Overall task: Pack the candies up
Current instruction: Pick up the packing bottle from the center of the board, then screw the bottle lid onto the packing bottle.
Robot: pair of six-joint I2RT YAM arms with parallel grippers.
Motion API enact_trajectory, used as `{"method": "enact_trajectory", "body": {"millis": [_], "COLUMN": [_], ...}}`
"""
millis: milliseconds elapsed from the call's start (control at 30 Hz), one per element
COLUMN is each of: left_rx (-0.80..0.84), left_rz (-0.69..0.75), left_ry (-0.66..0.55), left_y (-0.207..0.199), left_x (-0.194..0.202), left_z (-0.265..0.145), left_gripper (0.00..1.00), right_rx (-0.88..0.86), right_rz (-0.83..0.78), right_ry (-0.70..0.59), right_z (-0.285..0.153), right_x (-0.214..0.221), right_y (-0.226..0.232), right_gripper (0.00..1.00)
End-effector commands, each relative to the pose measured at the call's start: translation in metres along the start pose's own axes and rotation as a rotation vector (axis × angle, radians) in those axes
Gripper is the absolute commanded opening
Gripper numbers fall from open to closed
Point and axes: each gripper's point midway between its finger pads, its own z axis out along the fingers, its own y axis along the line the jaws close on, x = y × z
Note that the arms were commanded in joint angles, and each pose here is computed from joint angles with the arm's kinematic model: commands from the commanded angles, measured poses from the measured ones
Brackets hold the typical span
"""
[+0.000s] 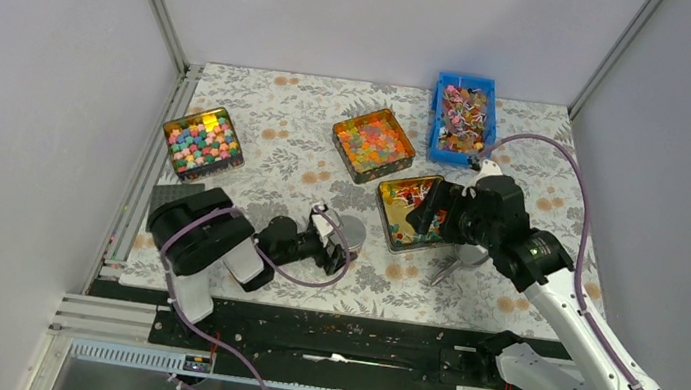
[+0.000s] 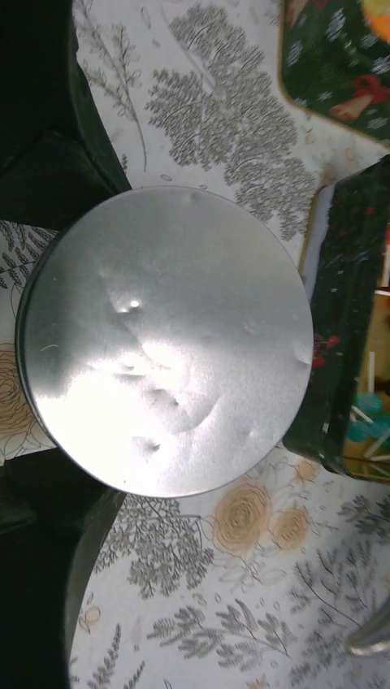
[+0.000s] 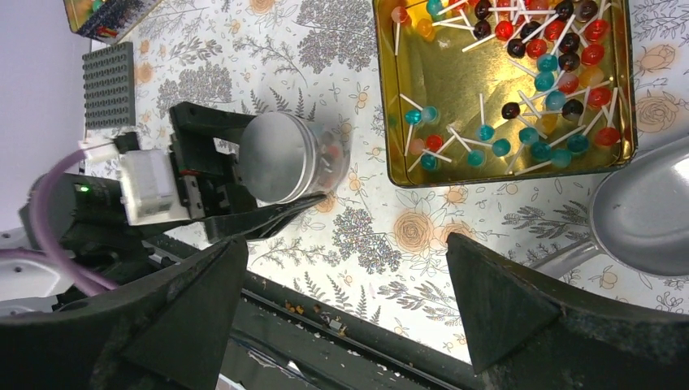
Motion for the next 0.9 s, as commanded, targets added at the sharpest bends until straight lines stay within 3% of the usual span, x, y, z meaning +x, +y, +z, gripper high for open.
{"method": "enact_trajectory", "body": {"millis": [0, 367, 667, 867], "left_rx": [0.045, 0.098, 0.130, 0.213], "left_rz": [0.082, 0.106, 0.141, 0.163], "left_ry": [-0.120, -0.065, 0.016, 0.082], "left_y": [-0.010, -0.028, -0.045, -0.061], "left_x": [-0.051, -0.125, -0.178, -0.197], "left_z": [-0.010, -0.049, -0.103, -0.126], "left_gripper": [0.61, 0.61, 0.61, 0.60], "right_rx": [-0.041, -0.228, -0.487, -0.650], "right_rz": [-0.058, -0.212, -0.208, -0.432], "right_ry": [-0.005, 0.015, 0.060, 0.013], "right_z": [-0.006, -0.019, -0.040, -0.058], "right_x": [-0.004, -0.025, -0.060, -0.069], "right_y": [0.007, 0.051, 0.124, 0.147], "right_gripper": [1.00, 1.00, 1.00, 1.00]}}
